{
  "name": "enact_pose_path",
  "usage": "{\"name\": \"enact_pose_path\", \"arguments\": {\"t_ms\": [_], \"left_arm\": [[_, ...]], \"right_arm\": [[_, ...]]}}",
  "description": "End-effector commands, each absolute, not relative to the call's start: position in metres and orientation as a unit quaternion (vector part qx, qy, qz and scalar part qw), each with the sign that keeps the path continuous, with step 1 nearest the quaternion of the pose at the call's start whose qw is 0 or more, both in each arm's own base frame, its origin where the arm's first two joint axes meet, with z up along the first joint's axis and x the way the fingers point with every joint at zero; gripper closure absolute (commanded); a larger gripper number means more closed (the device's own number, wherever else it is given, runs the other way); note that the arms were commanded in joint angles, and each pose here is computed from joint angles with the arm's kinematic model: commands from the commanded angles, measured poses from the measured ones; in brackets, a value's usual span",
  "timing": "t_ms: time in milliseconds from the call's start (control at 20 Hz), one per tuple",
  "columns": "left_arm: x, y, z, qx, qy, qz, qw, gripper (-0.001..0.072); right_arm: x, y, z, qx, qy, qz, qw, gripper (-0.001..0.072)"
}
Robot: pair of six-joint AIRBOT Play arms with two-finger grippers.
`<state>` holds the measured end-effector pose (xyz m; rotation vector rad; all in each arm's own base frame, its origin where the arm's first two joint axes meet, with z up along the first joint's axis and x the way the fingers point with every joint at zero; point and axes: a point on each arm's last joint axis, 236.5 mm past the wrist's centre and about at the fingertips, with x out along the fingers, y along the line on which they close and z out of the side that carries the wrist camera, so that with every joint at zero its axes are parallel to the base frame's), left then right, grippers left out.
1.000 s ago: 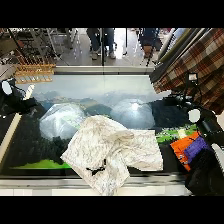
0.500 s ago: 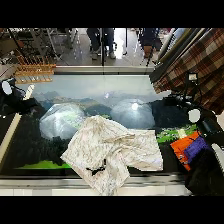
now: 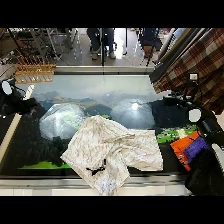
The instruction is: Fold the clothes and pants, and hang the long-sleeved shirts on hangers.
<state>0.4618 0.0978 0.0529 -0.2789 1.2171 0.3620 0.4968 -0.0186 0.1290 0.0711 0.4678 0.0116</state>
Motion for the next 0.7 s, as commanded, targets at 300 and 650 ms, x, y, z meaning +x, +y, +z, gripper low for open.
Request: {"name": "enact_pose_path", "arguments": {"t_ms": [300,650], "left_arm": [[0.443,0.083,0.063,-0.083,0.597,0.101,0.792,0.0682],[0.432,0.033,0.166,-0.045,0.384,-0.004,0.922,0.0681]], "right_arm": [[0.452,0.04,0.093,0.177,0.362,0.095,0.91,0.0694],[0.413,0.069,0.072,0.148,0.45,0.172,0.864,0.0232]]}}
